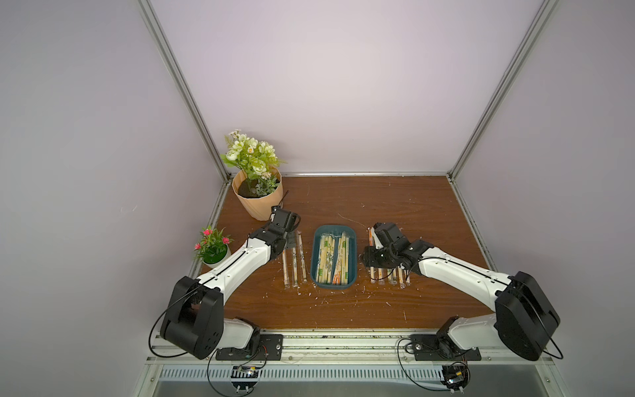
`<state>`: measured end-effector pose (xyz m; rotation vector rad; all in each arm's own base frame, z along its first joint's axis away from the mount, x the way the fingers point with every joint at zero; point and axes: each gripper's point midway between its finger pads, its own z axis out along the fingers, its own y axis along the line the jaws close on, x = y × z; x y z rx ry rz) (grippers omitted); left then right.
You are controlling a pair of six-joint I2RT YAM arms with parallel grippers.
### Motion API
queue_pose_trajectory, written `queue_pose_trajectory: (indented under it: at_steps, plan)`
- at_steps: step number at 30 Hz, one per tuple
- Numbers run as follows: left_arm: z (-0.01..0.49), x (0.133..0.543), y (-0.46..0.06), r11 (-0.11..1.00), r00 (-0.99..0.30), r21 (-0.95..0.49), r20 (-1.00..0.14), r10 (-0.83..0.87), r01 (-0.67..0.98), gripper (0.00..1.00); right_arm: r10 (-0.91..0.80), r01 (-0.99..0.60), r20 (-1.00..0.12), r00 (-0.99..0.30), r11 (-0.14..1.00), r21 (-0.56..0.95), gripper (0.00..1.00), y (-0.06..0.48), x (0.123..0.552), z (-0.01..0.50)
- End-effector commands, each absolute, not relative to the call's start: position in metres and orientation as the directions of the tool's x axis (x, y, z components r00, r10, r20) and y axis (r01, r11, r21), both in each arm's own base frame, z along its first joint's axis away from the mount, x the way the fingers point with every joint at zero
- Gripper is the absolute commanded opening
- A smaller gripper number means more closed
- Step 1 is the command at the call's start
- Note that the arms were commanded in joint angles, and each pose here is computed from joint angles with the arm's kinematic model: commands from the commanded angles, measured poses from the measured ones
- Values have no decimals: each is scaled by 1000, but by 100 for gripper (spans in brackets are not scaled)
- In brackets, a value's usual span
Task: Take the paired disposable chopsticks out of the storage box
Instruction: Place the paired disposable chopsticks at the center of the board.
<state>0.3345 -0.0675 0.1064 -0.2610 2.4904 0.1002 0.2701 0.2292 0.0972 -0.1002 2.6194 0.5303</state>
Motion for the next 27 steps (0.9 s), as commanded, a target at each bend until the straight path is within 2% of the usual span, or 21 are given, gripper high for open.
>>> queue_pose_trajectory:
  at_steps: [1,7,15,22,27]
  plan:
    - [102,330,-45,963,-786,109,-604,-134,-248,0,21,-181,-498,-867,918,353,59,232,279,115]
    - [82,329,-29,939,-811,207,-575,-109,-273,1,21,-180,-505,-863,921,346,59,229,277,118]
    - [53,326,-30,940,-845,231,-526,-98,-252,2,31,-170,-500,-865,921,351,59,225,275,116]
    - [39,324,-36,949,-858,210,-503,-103,-237,14,38,-164,-502,-864,922,352,59,223,274,118]
    - [47,327,-39,955,-849,185,-517,-105,-231,33,43,-158,-503,-863,923,351,59,221,272,119]
